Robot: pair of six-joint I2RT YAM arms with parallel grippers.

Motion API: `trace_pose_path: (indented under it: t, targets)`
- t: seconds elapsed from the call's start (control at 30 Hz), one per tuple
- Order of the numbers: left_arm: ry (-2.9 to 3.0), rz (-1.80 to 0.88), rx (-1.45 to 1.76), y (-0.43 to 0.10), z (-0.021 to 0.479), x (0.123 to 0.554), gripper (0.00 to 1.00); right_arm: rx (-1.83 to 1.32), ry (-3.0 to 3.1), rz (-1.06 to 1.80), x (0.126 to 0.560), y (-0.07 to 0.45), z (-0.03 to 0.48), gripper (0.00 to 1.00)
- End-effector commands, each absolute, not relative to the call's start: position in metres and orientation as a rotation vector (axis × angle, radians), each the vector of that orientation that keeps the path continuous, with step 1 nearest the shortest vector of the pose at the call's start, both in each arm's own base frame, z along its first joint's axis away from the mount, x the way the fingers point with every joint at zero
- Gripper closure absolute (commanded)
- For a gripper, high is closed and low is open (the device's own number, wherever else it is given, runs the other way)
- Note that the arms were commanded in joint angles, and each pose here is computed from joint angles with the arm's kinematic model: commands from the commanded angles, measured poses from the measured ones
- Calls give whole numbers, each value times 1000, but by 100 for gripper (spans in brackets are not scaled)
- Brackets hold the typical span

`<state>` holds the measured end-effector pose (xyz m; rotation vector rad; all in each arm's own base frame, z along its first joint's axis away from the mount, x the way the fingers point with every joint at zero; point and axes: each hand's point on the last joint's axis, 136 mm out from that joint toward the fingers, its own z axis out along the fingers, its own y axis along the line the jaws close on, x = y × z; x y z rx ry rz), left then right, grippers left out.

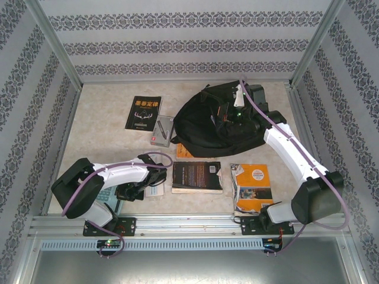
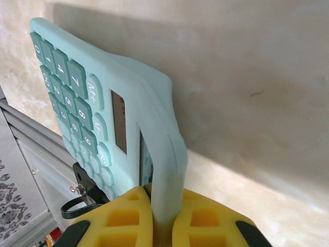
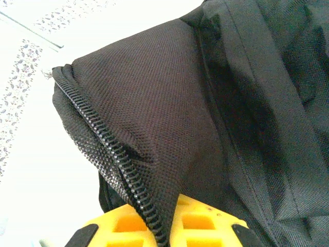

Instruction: Pack the student bag

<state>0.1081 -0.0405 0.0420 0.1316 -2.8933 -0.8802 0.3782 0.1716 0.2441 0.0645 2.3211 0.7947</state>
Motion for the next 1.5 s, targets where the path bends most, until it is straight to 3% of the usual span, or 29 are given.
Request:
trace_pose_path:
  t: [0.0,0.3,0.53,0.63,0.77,0.87,1.07,1.23,1.47]
  targets:
    - [-2894,-780,142,-56,38,106,100,52,2220,832,380,170,272,100]
    - [-3188,-605,14,-90,134,170,100,38,2208,822,379,167,288,100]
    - [-3392,-175,-62,-121,200,209,100,10,2184,860,378,164,309,100]
    - [-3527,233,-132,-146,244,224,100,3,2171,925,379,161,321,100]
    - [-3547,1037,-147,-191,307,244,100,8,2143,1116,380,162,339,100]
    - [-3424,1459,-219,-225,346,258,100,-5,2142,1204,381,164,347,100]
    - [-3431,1824,-384,-243,424,277,100,-53,2157,1265,377,171,344,100]
    - [-3361,1958,-447,-263,432,295,100,-102,2144,1288,371,173,345,100]
    - [-3083,2237,-277,-288,394,345,100,-173,2090,1395,365,175,351,100]
